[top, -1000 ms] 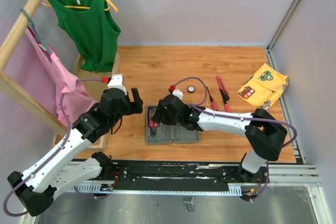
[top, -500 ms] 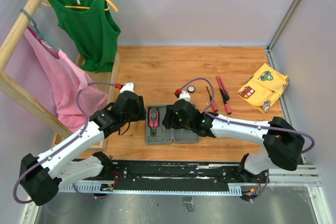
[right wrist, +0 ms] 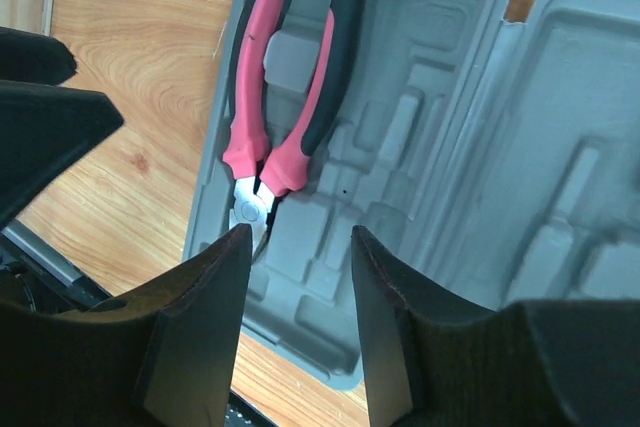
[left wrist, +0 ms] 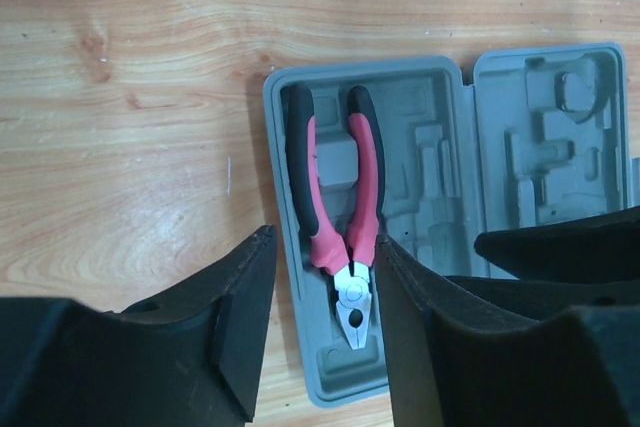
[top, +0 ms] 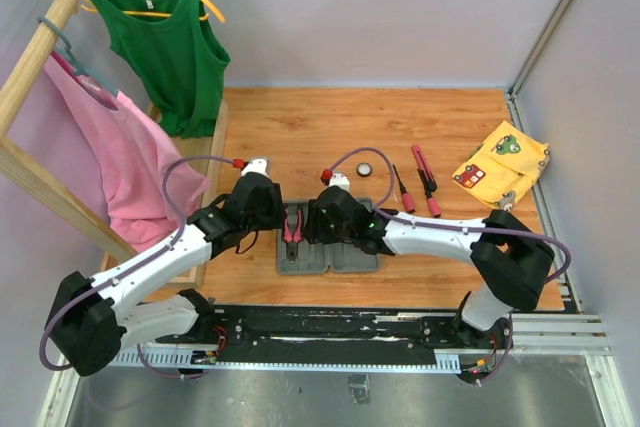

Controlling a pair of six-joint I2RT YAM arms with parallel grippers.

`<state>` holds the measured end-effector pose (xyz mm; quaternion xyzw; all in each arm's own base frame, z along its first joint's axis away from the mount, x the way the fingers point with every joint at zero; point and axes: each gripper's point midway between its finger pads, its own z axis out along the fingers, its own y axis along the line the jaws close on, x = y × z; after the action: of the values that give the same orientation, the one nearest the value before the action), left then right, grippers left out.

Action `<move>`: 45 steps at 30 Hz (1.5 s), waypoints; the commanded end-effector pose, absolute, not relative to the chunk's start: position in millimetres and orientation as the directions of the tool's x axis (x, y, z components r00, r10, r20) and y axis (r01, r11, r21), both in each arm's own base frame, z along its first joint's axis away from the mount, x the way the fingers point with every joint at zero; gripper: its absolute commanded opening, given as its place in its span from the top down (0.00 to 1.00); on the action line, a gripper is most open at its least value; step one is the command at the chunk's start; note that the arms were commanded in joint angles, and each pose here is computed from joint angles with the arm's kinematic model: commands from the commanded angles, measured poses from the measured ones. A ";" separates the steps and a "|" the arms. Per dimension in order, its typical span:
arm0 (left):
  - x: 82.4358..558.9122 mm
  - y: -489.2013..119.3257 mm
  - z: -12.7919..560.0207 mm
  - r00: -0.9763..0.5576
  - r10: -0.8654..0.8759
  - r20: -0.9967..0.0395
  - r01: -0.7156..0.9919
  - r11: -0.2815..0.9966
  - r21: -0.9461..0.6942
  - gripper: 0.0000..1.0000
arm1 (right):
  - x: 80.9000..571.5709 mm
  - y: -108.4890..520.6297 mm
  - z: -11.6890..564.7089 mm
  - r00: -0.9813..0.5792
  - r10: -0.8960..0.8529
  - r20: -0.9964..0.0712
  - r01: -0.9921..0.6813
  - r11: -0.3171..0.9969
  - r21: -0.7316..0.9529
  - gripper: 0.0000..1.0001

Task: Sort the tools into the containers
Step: Adjust the pliers in the storage box.

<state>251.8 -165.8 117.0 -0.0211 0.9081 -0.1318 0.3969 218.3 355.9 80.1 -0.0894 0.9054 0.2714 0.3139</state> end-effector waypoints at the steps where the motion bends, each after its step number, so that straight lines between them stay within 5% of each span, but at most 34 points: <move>1: 260.3 -172.5 108.5 -0.680 -0.118 -0.724 0.099 0.963 -0.250 0.54 | 236.8 372.0 88.7 -0.789 0.068 -0.611 -0.313 0.811 0.494 0.56; 11: 263.9 -177.0 86.0 -0.709 -0.071 -0.702 0.115 0.970 -0.214 0.65 | 248.5 382.6 74.7 -0.815 0.077 -0.575 -0.283 0.812 0.510 0.65; 45: 282.3 -181.6 73.2 -0.715 -0.026 -0.699 0.109 0.983 -0.148 0.75 | 267.4 381.4 46.2 -0.840 0.062 -0.538 -0.221 0.867 0.446 0.75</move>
<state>266.7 -175.7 57.2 0.0245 0.9318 -0.0832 0.3525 252.3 389.0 51.1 -0.0595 0.9197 0.2742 0.2746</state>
